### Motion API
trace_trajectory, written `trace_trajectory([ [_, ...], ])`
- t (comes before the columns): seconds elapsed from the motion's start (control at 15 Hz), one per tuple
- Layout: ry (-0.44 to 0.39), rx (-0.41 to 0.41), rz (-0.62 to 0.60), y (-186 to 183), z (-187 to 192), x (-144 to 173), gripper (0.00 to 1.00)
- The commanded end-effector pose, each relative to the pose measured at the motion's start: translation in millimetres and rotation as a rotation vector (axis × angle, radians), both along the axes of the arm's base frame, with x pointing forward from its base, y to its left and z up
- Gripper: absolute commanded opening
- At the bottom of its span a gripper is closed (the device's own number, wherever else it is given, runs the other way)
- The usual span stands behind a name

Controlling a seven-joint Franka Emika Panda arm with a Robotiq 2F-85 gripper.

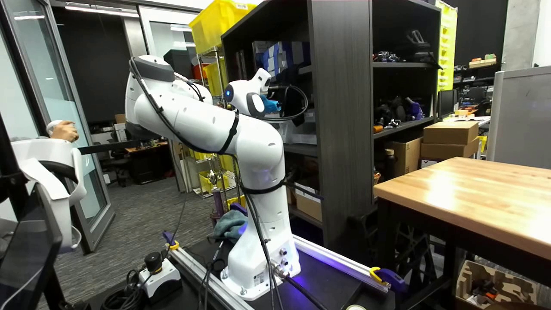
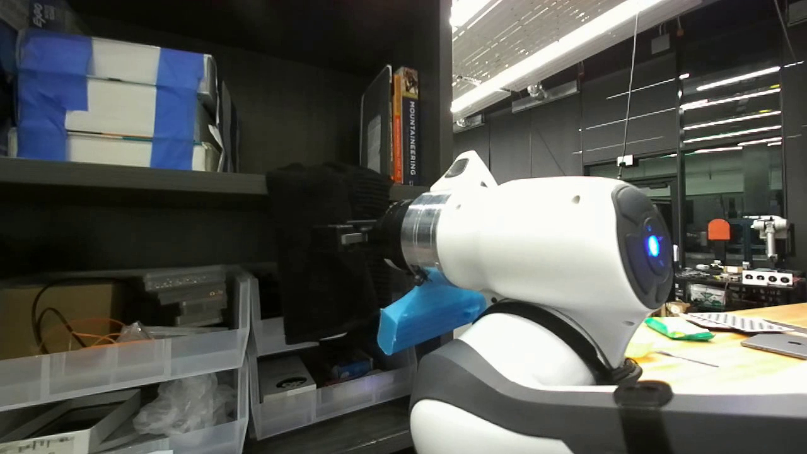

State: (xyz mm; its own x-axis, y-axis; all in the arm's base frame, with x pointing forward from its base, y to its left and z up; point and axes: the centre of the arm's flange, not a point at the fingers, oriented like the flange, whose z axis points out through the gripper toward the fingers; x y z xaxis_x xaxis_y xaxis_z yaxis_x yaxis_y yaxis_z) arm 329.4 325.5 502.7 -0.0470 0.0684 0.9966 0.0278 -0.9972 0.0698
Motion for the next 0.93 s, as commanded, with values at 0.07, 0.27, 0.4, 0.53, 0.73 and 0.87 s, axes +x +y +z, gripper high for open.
trace_trajectory([
  [0.07, -0.001, -0.026, -0.01, 2, -10, 9, 1.0],
  [0.27, 0.009, -0.041, -0.012, 6, -15, 9, 0.89],
  [0.4, 0.014, -0.045, -0.01, 6, -17, 10, 0.79],
  [0.53, 0.017, -0.049, -0.008, 4, -18, 10, 0.58],
  [0.73, 0.02, -0.051, -0.004, -1, -18, 10, 0.34],
  [0.87, 0.022, -0.052, -0.006, -4, -17, 11, 0.18],
])
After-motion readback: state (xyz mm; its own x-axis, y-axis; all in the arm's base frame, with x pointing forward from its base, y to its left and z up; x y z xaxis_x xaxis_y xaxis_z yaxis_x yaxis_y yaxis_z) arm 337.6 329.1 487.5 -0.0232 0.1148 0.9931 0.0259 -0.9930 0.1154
